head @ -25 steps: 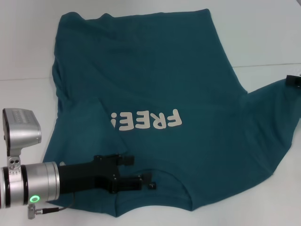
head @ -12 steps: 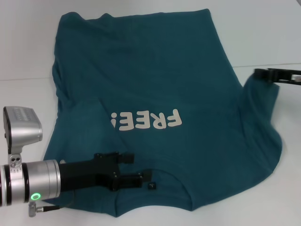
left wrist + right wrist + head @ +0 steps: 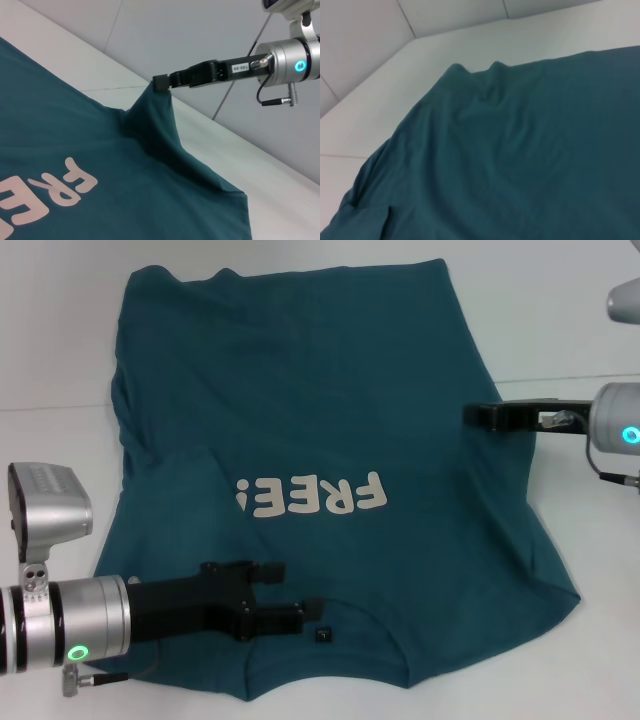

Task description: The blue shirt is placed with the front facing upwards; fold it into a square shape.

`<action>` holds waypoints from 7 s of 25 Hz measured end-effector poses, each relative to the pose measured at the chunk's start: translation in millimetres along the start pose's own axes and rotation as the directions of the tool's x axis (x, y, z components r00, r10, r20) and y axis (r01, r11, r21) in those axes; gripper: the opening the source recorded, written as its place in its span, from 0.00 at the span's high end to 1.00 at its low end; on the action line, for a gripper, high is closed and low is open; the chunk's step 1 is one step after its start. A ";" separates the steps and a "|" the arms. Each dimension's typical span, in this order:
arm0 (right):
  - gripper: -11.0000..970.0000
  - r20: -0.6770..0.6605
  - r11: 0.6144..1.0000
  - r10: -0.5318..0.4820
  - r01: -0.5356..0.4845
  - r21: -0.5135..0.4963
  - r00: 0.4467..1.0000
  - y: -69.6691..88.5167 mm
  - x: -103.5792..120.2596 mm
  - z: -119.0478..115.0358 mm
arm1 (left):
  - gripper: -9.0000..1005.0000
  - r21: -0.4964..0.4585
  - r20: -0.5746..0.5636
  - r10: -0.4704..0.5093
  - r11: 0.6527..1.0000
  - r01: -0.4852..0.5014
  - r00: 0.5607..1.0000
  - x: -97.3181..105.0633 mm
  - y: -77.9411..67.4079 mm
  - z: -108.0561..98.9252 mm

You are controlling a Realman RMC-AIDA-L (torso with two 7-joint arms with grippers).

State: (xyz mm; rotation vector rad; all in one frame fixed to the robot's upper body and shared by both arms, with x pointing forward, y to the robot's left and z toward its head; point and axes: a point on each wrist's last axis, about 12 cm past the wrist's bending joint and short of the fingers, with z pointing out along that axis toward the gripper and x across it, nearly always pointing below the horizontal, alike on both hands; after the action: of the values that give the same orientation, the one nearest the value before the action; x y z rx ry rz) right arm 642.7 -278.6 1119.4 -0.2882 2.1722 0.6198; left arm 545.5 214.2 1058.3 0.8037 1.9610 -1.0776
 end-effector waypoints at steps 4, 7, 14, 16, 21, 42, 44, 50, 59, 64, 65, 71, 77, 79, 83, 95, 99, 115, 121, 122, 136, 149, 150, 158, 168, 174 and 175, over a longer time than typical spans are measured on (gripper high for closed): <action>0.89 -0.014 0.999 -0.039 0.039 -0.005 0.999 7.6 2.0 8.7 | 0.13 -0.002 0.000 0.001 1.000 -0.001 1.000 -0.7 0.3 0.4; 0.75 -0.014 0.998 -0.055 0.055 -0.006 0.998 11.2 3.1 12.0 | 0.13 -0.005 0.000 0.002 1.000 -0.002 1.000 -1.0 0.7 0.7; 0.60 0.005 1.000 -0.007 0.007 0.019 1.000 0.0 7.8 3.5 | 0.13 -0.010 -0.001 -0.009 1.000 0.009 1.000 -0.7 1.5 0.2; 0.55 -0.003 0.999 0.022 -0.022 0.029 1.000 -4.8 12.7 0.5 | 0.13 -0.010 -0.001 -0.009 1.000 0.009 1.000 -0.7 1.6 0.2; 0.37 -0.019 0.994 0.103 -0.102 0.045 0.994 -14.0 25.8 -7.1 | 0.13 -0.011 -0.001 -0.010 1.000 0.010 1.000 -0.9 1.7 0.2; 0.15 -0.076 0.976 0.217 -0.214 0.044 0.973 -21.5 67.3 -16.7 | 0.13 -0.006 -0.012 -0.003 1.000 0.003 1.000 -0.5 1.0 1.4; 0.15 -0.080 0.976 0.217 -0.214 0.042 0.973 -20.7 68.4 -15.8 | 0.13 -0.005 -0.010 -0.003 1.000 0.003 1.000 -1.1 1.0 1.6; 0.15 -0.090 0.979 0.205 -0.205 0.011 0.975 -10.7 66.4 -8.3 | 0.13 -0.005 -0.009 -0.001 1.000 0.001 1.000 -1.3 1.0 1.6; 0.15 -0.103 0.974 0.176 -0.189 -0.125 0.979 11.7 58.1 1.9 | 0.13 -0.005 -0.008 0.003 1.000 -0.003 1.000 -2.8 1.2 2.0; 0.15 -0.074 0.977 0.185 -0.192 -0.097 0.980 4.8 54.3 -1.5 | 0.13 -0.004 -0.008 0.004 1.000 -0.005 1.000 -3.3 1.2 2.3; 0.15 -0.068 0.977 0.187 -0.192 -0.087 0.980 2.5 53.3 -2.6 | 0.13 -0.004 -0.008 0.005 1.000 -0.005 1.000 -3.2 1.1 2.3; 0.15 -0.035 0.978 0.209 -0.210 -0.017 0.977 -10.4 46.3 -5.7 | 0.13 -0.004 -0.007 0.005 1.000 -0.005 1.000 -3.3 1.2 2.2; 0.15 -0.041 0.973 0.231 -0.230 0.031 0.972 -17.6 41.2 -6.8 | 0.13 -0.003 -0.007 0.008 1.000 -0.008 1.000 -4.2 1.1 2.8; 0.15 -0.051 0.972 0.232 -0.230 0.046 0.971 -18.4 40.2 -5.9 | 0.13 -0.002 -0.007 0.009 1.000 -0.009 1.000 -4.5 1.1 2.9; 0.15 -0.060 0.973 0.226 -0.222 0.068 0.972 -17.5 37.4 -2.3 | 0.13 -0.001 -0.006 0.012 1.000 -0.012 1.000 -5.4 1.2 3.4; 0.15 -0.072 0.974 0.203 -0.194 0.117 0.976 -11.7 38.9 14.5 | 0.13 0.000 -0.006 0.017 1.000 -0.017 1.000 -7.3 1.3 3.9; 0.15 -0.071 0.976 0.190 -0.180 0.126 0.979 -9.2 37.8 18.7 | 0.13 0.000 -0.006 0.017 1.000 -0.017 1.000 -7.1 1.3 3.9; 0.15 0.008 0.980 0.151 -0.151 0.131 0.988 4.8 26.8 38.8 | 0.13 -0.005 -0.001 0.016 1.000 -0.016 1.000 -7.3 2.0 3.3; 0.15 0.028 0.982 0.140 -0.142 0.120 0.990 8.7 19.5 41.7 | 0.13 -0.010 0.000 0.016 1.000 -0.016 1.000 -7.6 2.5 3.1; 0.15 0.033 0.983 0.136 -0.139 0.123 0.990 8.4 18.4 41.5 | 0.13 -0.011 0.000 0.016 1.000 -0.016 1.000 -7.7 2.8 3.0; 0.15 0.091 0.983 0.139 -0.149 0.109 0.986 -2.4 11.6 27.8 | 0.13 -0.020 0.000 0.015 1.000 -0.015 1.000 -7.5 3.7 3.1; 0.15 0.015 0.982 0.188 -0.189 0.029 0.982 1.7 37.1 22.8 | 0.13 -0.013 -0.001 0.021 1.000 -0.021 1.000 -11.3 3.5 5.5; 0.15 0.015 0.981 0.189 -0.189 0.030 0.982 1.4 37.6 22.6 | 0.13 -0.013 -0.001 0.021 1.000 -0.021 1.000 -11.3 3.5 5.5; 0.15 0.044 0.983 0.153 -0.157 0.091 0.987 3.3 29.6 32.7 | 0.13 -0.012 -0.001 0.023 1.000 -0.023 1.000 -12.3 3.5 5.9; 0.15 0.048 0.987 0.094 -0.099 0.125 0.994 13.5 21.6 49.9 | 0.13 -0.013 0.000 0.023 1.000 -0.023 1.000 -11.6 3.5 5.7; 0.15 0.069 0.987 0.104 -0.111 0.114 0.992 10.5 21.8 45.8 | 0.13 -0.014 0.000 0.021 1.000 -0.021 1.000 -10.6 3.5 5.2; 0.15 0.074 0.987 0.102 -0.110 0.116 0.992 9.3 22.0 44.8 | 0.13 -0.014 0.000 0.021 1.000 -0.021 1.000 -10.6 3.5 5.2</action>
State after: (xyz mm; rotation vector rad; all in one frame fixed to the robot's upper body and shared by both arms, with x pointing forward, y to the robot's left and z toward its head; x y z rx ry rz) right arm 655.2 -247.1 1081.7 -0.0866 2.1595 0.5478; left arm 555.4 209.5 1063.8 0.8147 1.9542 -1.0505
